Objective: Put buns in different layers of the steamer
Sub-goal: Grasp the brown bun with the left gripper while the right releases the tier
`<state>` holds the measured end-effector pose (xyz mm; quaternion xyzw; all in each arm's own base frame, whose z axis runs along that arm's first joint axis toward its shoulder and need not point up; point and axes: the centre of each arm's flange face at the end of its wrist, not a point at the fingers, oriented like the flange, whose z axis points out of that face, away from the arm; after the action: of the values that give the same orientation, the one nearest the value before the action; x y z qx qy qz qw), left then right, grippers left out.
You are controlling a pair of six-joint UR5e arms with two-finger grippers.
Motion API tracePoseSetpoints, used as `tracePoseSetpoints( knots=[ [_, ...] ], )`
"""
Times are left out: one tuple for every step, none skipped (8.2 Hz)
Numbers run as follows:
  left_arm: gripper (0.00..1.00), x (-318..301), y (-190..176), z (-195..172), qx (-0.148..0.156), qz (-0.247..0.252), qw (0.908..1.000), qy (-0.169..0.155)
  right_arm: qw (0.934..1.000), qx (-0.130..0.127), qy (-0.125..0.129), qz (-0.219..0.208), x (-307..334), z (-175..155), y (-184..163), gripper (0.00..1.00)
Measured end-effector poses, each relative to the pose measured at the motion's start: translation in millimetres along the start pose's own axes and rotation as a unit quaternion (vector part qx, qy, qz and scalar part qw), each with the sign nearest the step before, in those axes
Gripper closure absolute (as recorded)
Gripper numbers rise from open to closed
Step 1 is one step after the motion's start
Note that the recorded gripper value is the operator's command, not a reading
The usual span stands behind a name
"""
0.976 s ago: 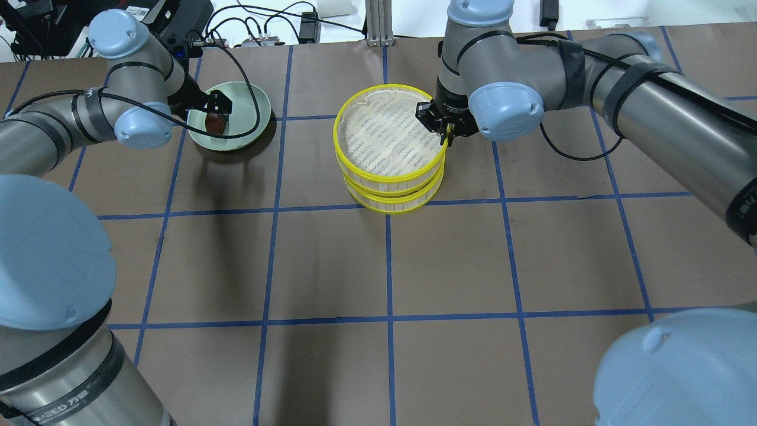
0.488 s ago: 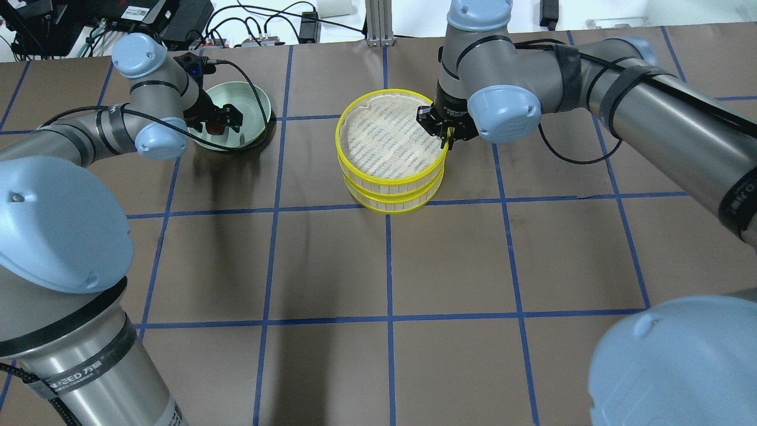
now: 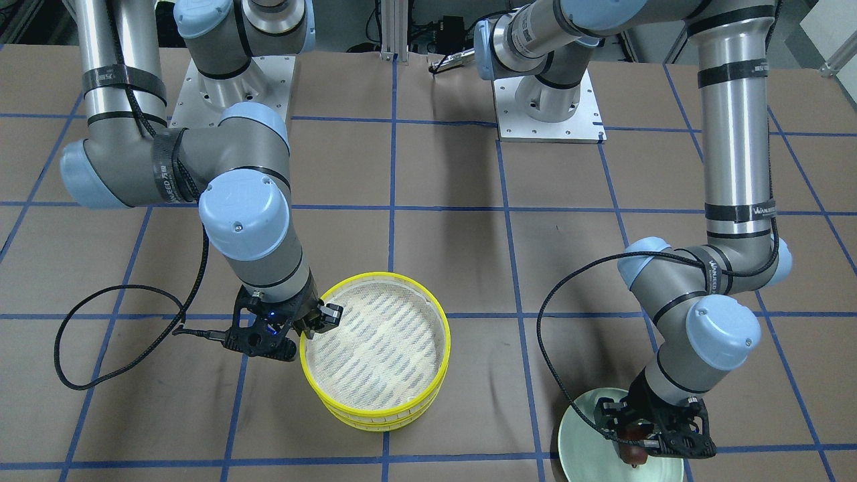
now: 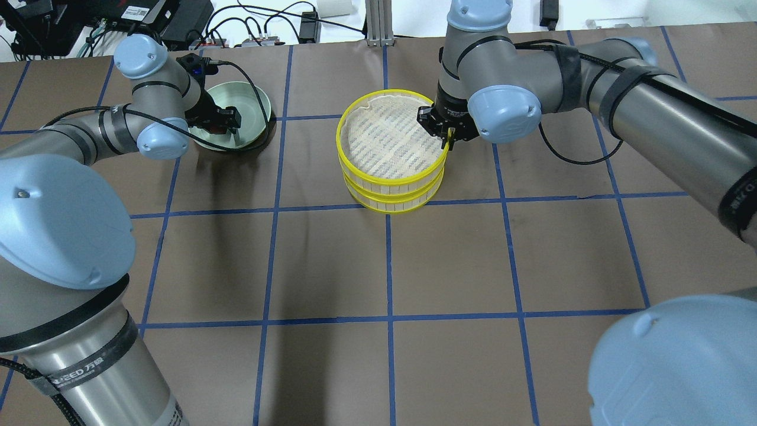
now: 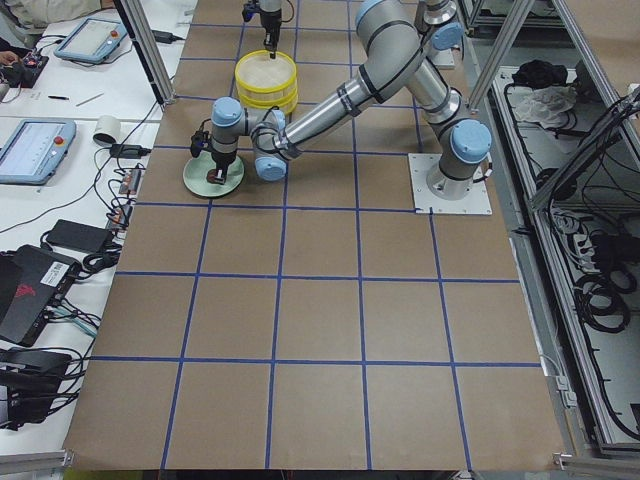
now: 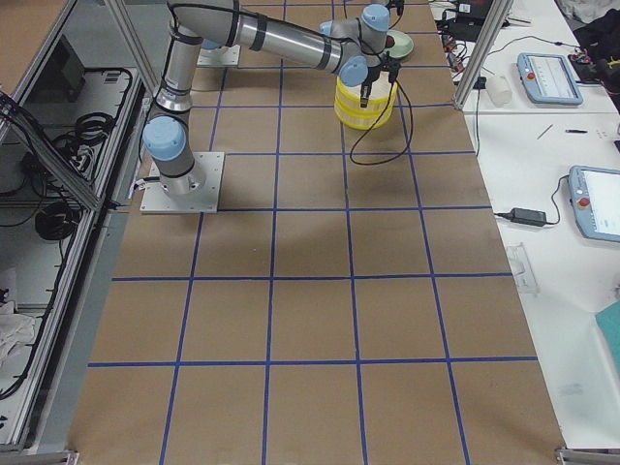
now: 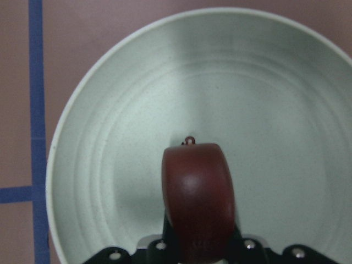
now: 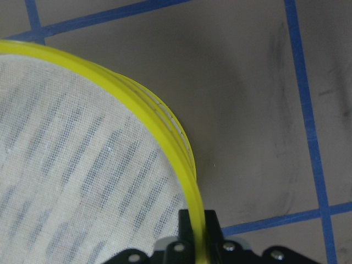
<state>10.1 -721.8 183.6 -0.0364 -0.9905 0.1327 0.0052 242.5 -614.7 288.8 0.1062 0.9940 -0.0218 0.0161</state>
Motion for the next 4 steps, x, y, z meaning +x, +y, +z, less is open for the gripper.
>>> tracePoseSetpoints(
  knots=[
    [1.00,0.9,-2.1,-10.7,0.003,-0.001,1.0000,0.000,1.0000,-0.001,-0.001,0.001,-0.2,0.3,0.0,0.76],
    [1.00,2.4,-3.1,-22.4,0.003,-0.002,1.0000,0.000,1.0000,-0.001,-0.001,0.002,-0.2,1.0,0.2,0.71],
    [1.00,5.7,-4.1,-37.2,0.002,-0.003,1.0000,0.001,1.0000,-0.002,-0.001,0.003,-0.3,1.6,0.2,0.64],
    [1.00,13.9,-5.1,-56.3,0.001,-0.002,1.0000,0.002,1.0000,-0.002,-0.001,0.003,-0.3,1.9,0.2,0.43]
  ],
)
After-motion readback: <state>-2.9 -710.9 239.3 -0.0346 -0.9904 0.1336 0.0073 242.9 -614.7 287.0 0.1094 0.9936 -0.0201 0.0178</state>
